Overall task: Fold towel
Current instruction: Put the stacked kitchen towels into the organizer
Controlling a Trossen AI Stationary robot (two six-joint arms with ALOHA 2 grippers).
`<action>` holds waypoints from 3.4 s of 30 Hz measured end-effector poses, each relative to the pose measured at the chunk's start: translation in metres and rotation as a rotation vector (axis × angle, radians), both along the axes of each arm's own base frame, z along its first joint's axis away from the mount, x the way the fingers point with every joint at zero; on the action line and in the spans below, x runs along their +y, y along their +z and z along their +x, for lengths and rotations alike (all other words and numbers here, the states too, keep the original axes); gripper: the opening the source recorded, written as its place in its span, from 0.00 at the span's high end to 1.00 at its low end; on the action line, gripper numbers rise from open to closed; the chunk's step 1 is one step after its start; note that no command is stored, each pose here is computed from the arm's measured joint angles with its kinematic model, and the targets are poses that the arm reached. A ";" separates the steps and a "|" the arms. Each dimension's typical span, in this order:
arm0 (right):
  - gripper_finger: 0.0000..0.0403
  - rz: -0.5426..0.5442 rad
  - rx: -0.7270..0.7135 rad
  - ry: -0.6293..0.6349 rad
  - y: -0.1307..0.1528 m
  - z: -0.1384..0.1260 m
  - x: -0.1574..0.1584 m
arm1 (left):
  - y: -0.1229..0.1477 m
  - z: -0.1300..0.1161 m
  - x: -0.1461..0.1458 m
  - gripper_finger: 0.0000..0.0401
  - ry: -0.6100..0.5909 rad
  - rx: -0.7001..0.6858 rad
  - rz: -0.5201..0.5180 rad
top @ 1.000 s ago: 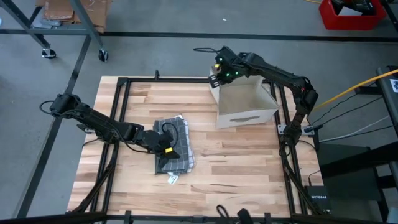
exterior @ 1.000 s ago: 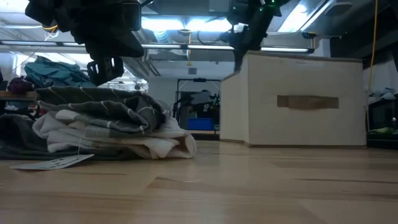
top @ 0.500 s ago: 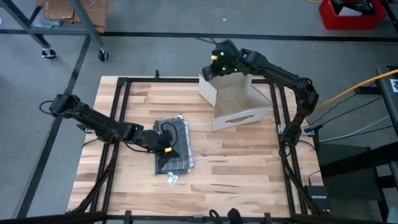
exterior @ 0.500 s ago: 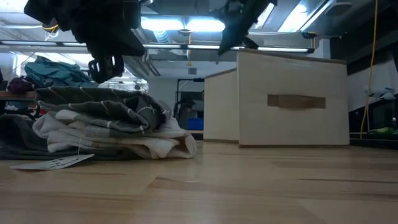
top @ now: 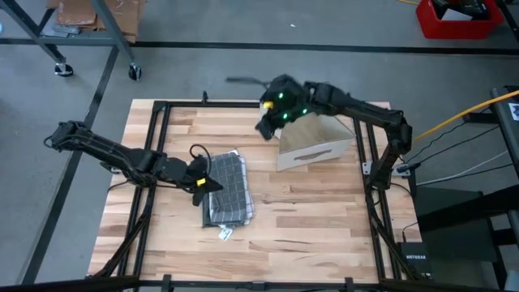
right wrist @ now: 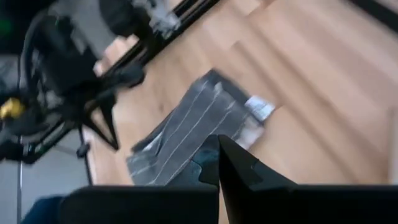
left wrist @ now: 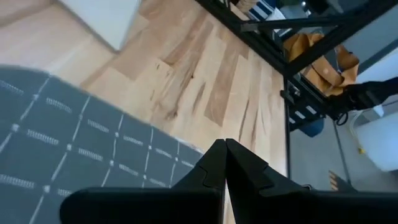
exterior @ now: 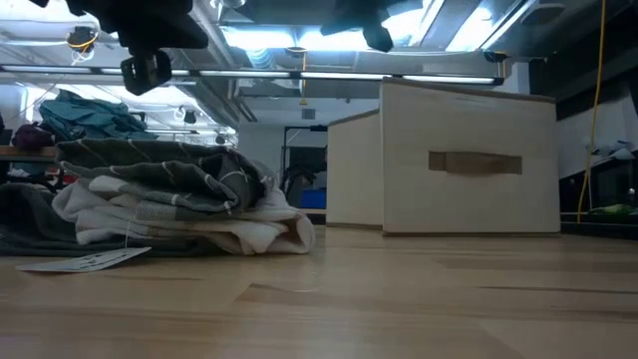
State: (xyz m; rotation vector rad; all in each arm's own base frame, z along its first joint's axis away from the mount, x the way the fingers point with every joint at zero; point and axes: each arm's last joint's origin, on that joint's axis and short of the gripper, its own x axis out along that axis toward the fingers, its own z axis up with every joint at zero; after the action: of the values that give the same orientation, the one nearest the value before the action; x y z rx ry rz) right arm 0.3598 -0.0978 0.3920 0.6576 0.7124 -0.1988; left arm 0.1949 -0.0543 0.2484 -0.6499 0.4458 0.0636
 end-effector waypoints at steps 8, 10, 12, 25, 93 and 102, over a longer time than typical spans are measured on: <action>0.95 0.030 0.067 0.162 -0.024 0.026 0.044 | -0.006 -0.005 0.002 0.88 0.006 0.076 0.015; 0.90 0.054 0.092 0.198 -0.035 0.035 0.051 | -0.010 -0.008 0.004 0.81 0.013 0.123 0.024; 0.84 0.078 0.127 0.226 -0.046 0.042 0.057 | -0.014 -0.010 0.005 0.73 0.018 0.173 0.036; 0.53 0.316 0.413 0.082 -0.117 0.069 0.061 | -0.040 -0.037 0.014 0.52 0.368 0.574 -0.263; 0.54 0.471 0.410 -0.172 -0.258 0.134 0.056 | -0.104 -0.057 0.019 0.52 0.616 0.654 -0.506; 0.54 0.473 0.357 -0.118 -0.257 0.142 0.081 | -0.102 -0.047 0.023 0.52 0.633 0.567 -0.542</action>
State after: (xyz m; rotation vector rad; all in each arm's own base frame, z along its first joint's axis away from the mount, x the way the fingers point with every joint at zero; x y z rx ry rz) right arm 0.5014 -0.0172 0.1349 1.1345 1.0799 -0.2626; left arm 0.1483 -0.0317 0.1463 -1.3011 0.7993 0.7625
